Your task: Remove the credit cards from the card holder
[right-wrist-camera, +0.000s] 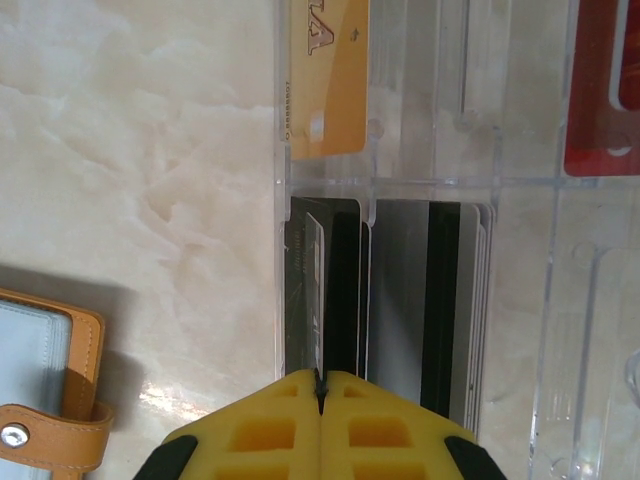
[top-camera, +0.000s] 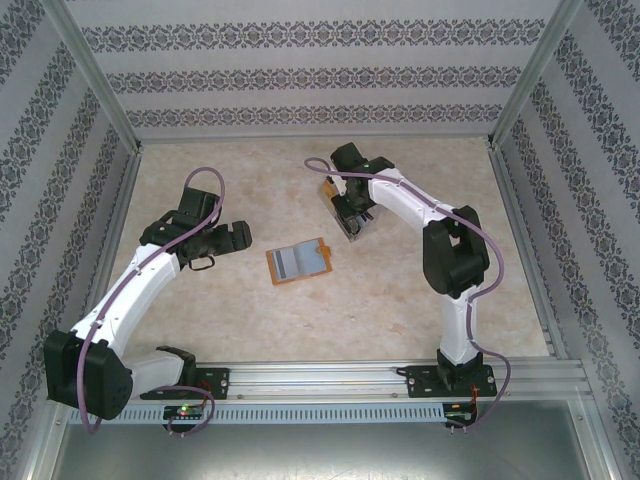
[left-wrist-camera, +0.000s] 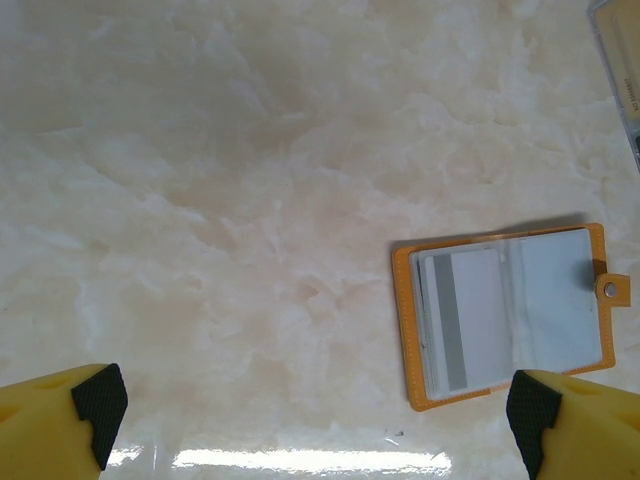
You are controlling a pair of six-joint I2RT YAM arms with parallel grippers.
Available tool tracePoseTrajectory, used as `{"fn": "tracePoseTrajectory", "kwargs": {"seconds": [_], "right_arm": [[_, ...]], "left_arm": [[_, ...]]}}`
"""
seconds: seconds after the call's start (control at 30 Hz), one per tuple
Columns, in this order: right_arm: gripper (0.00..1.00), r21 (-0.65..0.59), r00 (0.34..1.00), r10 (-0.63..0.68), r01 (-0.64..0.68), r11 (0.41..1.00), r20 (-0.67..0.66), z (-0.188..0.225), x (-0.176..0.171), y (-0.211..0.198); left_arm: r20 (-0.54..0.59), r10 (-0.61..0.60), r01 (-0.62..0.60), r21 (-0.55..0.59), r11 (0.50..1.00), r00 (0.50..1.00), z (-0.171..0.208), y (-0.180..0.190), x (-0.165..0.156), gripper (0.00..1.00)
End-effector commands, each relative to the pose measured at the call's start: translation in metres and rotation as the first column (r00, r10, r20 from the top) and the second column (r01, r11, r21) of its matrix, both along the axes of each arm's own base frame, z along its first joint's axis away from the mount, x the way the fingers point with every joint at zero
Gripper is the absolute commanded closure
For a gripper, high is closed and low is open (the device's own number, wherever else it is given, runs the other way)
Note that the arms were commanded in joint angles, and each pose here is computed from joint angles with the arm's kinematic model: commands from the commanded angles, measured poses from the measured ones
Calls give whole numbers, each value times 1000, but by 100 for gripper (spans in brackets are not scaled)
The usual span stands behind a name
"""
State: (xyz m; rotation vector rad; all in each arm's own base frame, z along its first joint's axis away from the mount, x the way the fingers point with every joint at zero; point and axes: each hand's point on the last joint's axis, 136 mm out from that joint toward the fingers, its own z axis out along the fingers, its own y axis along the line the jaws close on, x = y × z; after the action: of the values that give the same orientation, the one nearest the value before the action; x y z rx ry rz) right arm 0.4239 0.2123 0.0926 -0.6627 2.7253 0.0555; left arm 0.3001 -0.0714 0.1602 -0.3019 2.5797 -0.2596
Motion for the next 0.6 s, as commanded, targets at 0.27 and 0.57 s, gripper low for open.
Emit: {"fn": "tracePoseTrajectory", "kwargs": {"seconds": [0.27,0.57], "right_arm": [[70,29,998,-67,66,997,18,21,5,-5],[50,183,991,-123,111,977,59,56,-48,28]], "left_arm": [[-35,-2,3,22,1000,999,-7,6,-6,1],[-33,22,-21,19,1000,999,-9,9,-6,1]]}}
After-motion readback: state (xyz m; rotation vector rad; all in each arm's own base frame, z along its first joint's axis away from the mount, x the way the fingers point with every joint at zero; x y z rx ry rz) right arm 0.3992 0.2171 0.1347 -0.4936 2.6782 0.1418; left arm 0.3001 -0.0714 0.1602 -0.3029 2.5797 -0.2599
